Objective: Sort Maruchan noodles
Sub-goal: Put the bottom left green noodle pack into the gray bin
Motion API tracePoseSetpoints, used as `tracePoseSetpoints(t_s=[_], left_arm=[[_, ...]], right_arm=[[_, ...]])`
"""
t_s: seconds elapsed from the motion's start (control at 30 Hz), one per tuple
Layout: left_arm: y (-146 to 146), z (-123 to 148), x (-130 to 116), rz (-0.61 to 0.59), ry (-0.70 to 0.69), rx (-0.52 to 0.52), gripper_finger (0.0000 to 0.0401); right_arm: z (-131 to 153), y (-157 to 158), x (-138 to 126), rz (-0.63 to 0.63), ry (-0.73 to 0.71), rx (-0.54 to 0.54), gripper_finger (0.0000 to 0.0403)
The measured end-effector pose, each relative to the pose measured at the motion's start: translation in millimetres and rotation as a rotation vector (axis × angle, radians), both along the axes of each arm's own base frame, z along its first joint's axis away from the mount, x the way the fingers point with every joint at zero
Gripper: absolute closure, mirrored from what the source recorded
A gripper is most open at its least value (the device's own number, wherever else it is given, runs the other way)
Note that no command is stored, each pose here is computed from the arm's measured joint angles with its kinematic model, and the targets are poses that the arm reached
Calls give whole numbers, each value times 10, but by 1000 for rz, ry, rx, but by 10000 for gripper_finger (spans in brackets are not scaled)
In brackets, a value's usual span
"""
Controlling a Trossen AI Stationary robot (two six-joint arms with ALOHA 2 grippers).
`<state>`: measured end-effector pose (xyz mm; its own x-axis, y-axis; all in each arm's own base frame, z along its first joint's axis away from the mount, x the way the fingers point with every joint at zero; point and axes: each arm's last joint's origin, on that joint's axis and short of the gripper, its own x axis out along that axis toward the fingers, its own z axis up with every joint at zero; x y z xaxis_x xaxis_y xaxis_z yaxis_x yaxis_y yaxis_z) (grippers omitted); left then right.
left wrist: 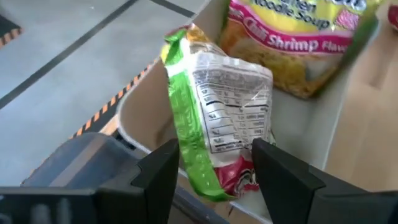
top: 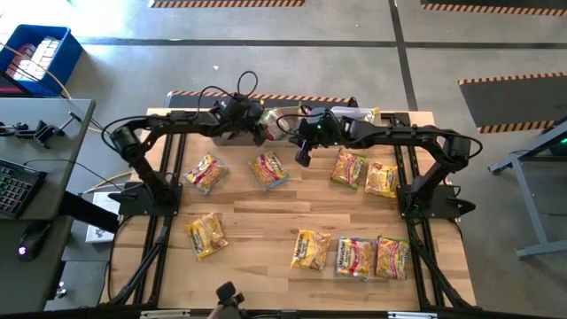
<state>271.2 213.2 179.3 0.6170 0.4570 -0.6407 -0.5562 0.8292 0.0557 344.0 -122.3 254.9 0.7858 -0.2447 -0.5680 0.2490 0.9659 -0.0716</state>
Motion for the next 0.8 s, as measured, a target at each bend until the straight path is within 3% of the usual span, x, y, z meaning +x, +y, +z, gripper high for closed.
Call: tracePoseSetpoints(t_s=[0.2, 0.57, 0.8], left_arm=[[-5, -3, 11, -39, -4, 3, 238], [66, 71, 5, -72, -76, 46, 390], [186, 164, -31, -50, -281, -60, 398]], right_arm=[[17, -4, 12, 1, -21, -9, 403], [26, -14, 17, -20, -28, -27, 402], [32, -56, 7, -103, -18, -78, 391]])
